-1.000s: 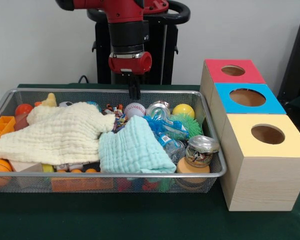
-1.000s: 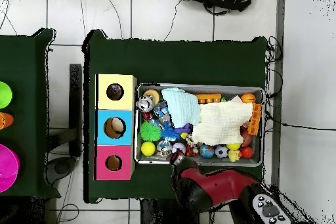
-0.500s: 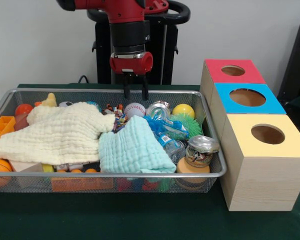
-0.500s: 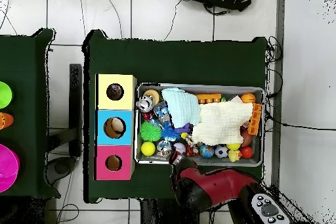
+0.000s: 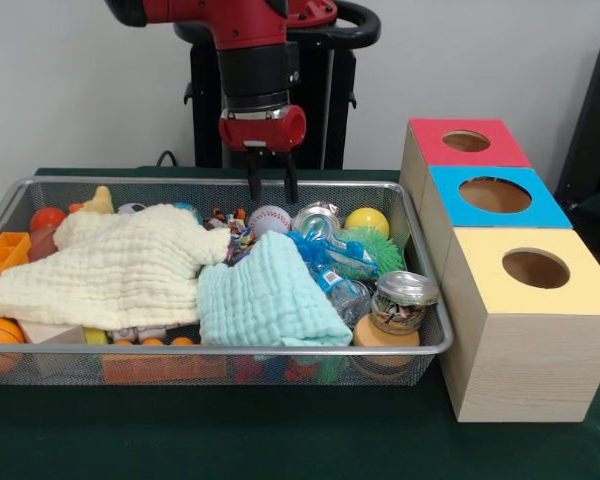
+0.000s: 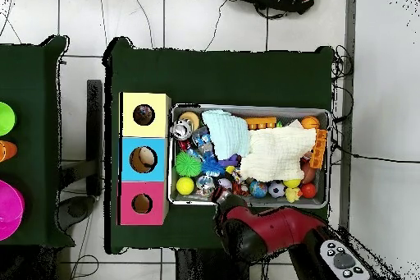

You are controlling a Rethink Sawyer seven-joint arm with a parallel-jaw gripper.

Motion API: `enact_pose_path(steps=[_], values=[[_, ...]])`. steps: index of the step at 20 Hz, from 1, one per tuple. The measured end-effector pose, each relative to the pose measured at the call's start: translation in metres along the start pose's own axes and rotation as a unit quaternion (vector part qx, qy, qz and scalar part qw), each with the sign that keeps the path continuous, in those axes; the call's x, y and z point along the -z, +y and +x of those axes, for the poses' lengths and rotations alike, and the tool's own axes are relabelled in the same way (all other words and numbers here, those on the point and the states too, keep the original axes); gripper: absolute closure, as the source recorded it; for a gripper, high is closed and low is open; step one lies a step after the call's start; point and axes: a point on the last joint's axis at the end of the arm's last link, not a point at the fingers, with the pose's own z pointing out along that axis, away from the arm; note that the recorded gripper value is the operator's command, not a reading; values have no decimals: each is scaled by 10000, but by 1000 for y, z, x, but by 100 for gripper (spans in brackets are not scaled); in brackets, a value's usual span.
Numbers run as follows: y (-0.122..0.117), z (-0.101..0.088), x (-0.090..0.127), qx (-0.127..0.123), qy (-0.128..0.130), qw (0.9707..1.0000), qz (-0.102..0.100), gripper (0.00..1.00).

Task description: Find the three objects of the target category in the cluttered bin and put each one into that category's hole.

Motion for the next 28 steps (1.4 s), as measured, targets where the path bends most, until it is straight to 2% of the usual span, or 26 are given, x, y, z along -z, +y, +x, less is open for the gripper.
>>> enact_pose_path(steps=[7, 15, 28], values=[[-1, -6, -1, -93, 128, 9999, 2, 0], [6, -5, -1, -44, 280, 9996, 41, 0], [7, -11, 4, 11, 239, 9996, 116, 0]])
